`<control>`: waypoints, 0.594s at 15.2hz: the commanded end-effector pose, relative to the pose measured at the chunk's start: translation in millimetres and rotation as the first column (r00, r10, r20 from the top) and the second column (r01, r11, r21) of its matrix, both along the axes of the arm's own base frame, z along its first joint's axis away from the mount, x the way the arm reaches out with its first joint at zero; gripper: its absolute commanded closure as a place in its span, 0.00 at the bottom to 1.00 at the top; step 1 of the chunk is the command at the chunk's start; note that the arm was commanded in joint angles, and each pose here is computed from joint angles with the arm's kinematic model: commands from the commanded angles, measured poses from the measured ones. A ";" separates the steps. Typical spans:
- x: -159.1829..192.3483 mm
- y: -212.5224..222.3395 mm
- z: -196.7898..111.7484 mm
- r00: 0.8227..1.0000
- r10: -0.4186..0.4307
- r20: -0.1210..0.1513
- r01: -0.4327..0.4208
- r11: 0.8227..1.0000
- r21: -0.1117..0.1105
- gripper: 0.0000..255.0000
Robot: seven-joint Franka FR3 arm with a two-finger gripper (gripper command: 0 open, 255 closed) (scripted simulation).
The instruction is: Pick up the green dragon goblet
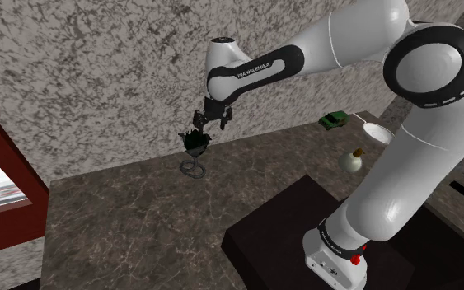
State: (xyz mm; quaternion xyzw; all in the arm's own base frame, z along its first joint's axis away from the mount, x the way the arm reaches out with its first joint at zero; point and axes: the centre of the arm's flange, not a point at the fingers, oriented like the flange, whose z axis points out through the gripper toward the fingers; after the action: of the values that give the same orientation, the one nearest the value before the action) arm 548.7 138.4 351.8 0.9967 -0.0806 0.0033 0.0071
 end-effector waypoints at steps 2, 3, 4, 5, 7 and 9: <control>29.1 12.8 -22.8 1.000 -0.015 0.003 0.015 1.000 0.012 0.00; 38.4 17.4 -30.4 1.000 -0.019 0.004 0.019 1.000 0.015 0.00; 47.7 22.0 -38.0 1.000 -0.024 0.005 0.024 1.000 0.019 0.00; 57.1 26.6 -45.6 1.000 -0.028 0.006 0.028 0.999 0.023 0.00; 75.8 35.7 -60.7 0.999 -0.038 0.007 0.037 0.999 0.030 0.00; 94.7 44.8 -75.7 0.999 -0.047 0.009 0.046 0.998 0.037 0.00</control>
State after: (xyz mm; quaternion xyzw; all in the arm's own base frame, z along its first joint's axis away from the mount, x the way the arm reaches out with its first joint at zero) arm 632.8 177.5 283.8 0.9948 -0.1015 0.0061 -0.0099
